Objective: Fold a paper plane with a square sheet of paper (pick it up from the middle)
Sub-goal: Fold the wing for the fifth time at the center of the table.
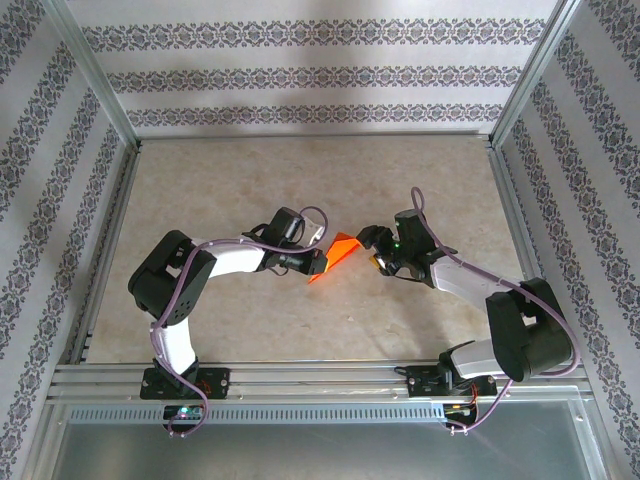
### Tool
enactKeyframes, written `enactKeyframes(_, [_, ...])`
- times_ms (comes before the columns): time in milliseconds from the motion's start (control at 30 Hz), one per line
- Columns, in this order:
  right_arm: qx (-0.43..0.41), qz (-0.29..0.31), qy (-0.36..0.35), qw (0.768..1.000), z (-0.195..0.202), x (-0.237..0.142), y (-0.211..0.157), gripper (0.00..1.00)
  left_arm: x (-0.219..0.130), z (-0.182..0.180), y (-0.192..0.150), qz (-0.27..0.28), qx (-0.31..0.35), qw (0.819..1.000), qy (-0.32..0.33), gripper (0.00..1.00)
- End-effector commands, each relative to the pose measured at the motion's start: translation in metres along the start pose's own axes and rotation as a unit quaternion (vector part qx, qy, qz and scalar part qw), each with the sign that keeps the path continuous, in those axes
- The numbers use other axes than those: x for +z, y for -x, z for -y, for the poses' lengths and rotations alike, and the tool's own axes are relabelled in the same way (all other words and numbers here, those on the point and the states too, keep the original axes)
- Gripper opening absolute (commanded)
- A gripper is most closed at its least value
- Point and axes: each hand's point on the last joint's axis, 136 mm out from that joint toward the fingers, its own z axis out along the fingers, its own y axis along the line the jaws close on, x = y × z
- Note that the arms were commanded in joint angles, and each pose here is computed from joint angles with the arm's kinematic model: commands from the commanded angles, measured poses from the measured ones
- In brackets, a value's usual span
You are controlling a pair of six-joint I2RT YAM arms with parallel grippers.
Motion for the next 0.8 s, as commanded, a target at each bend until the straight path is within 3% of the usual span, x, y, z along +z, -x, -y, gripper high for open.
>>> enactKeyframes(0, [-0.033,-0.001,0.016,0.999,-0.005,-0.001,0.001,0.67,0.001,0.001,0.005,0.0,-0.06,0.998,-0.013,0.0])
enactKeyframes(400, [-0.094,-0.037,0.034,0.994,-0.009,0.013,-0.01,0.61,0.008,-0.007,0.006,0.001,-0.174,0.984,-0.024,0.0])
enactKeyframes(767, [-0.141,-0.075,0.049,0.986,-0.017,0.031,-0.026,0.55,0.008,-0.015,0.006,0.009,-0.217,0.976,-0.029,0.0])
